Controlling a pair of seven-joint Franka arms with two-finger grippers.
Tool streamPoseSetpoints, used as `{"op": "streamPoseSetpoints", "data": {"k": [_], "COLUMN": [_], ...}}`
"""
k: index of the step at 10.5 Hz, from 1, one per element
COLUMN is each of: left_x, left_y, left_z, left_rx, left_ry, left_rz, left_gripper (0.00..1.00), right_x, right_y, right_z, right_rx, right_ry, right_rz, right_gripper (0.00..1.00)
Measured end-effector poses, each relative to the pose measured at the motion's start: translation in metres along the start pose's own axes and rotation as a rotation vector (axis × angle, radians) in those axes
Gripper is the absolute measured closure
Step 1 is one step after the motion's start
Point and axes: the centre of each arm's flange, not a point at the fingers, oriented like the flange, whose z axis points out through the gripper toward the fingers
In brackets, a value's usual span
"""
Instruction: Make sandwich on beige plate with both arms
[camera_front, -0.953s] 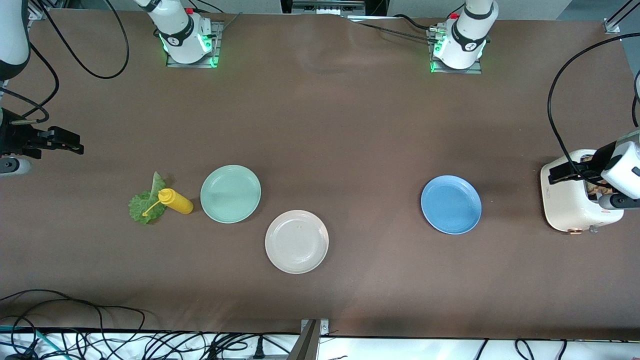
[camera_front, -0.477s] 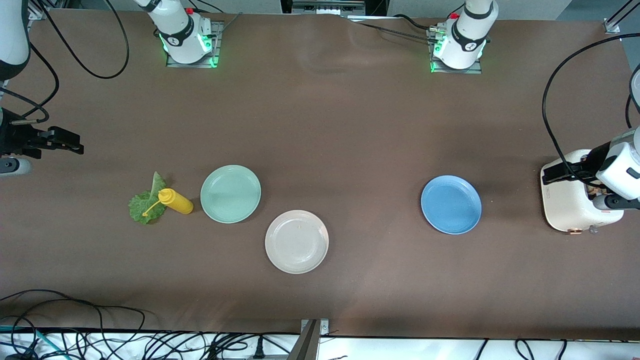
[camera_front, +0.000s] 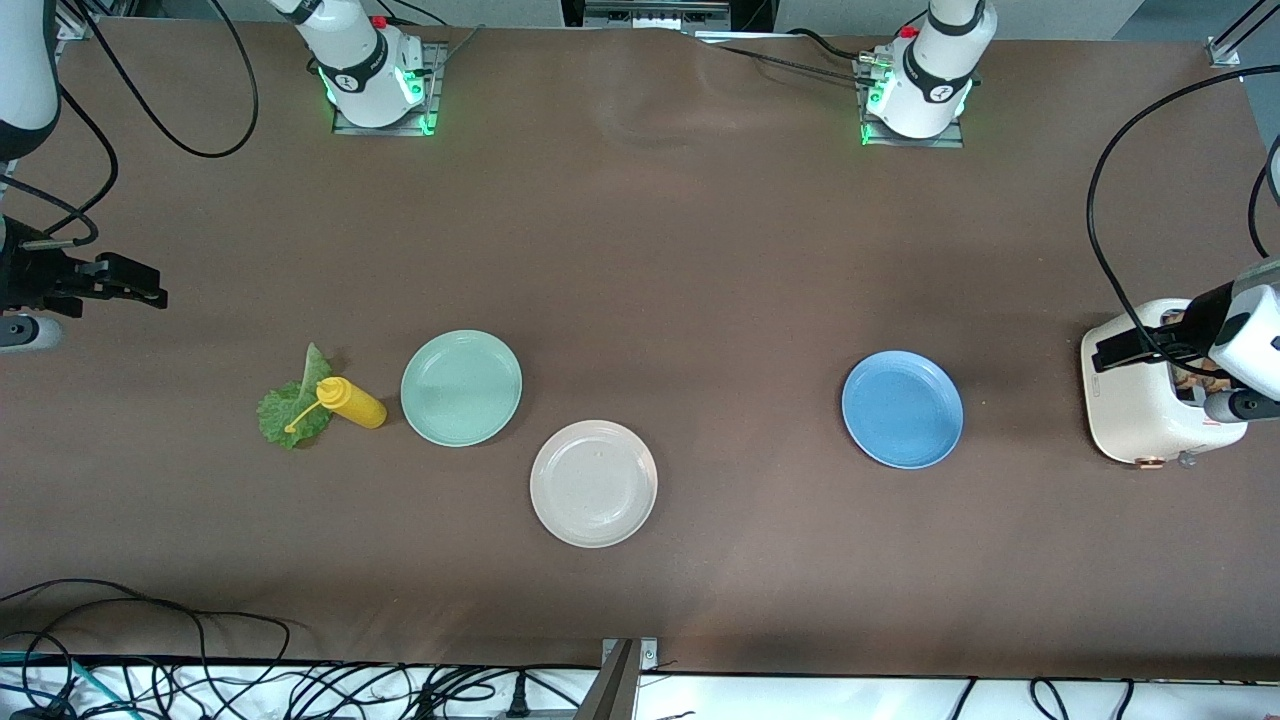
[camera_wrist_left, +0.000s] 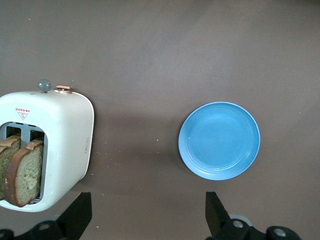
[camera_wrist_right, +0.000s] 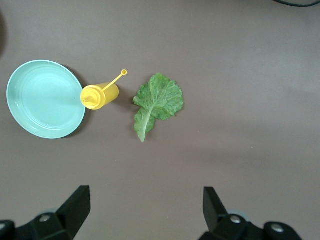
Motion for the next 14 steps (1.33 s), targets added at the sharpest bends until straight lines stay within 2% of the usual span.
{"op": "streamPoseSetpoints", "data": {"k": [14], "left_x": [0.0], "left_y": [0.011], "left_z": [0.001], "left_rx": [0.001], "left_ry": [-0.001], "left_rz": [0.02], "left_gripper": [0.0], "right_x": [0.0], "right_y": [-0.002], "right_z": [0.0], "right_rx": [0.0], "right_ry": [0.0], "right_rz": [-0.004], "right_gripper": [0.0]}}
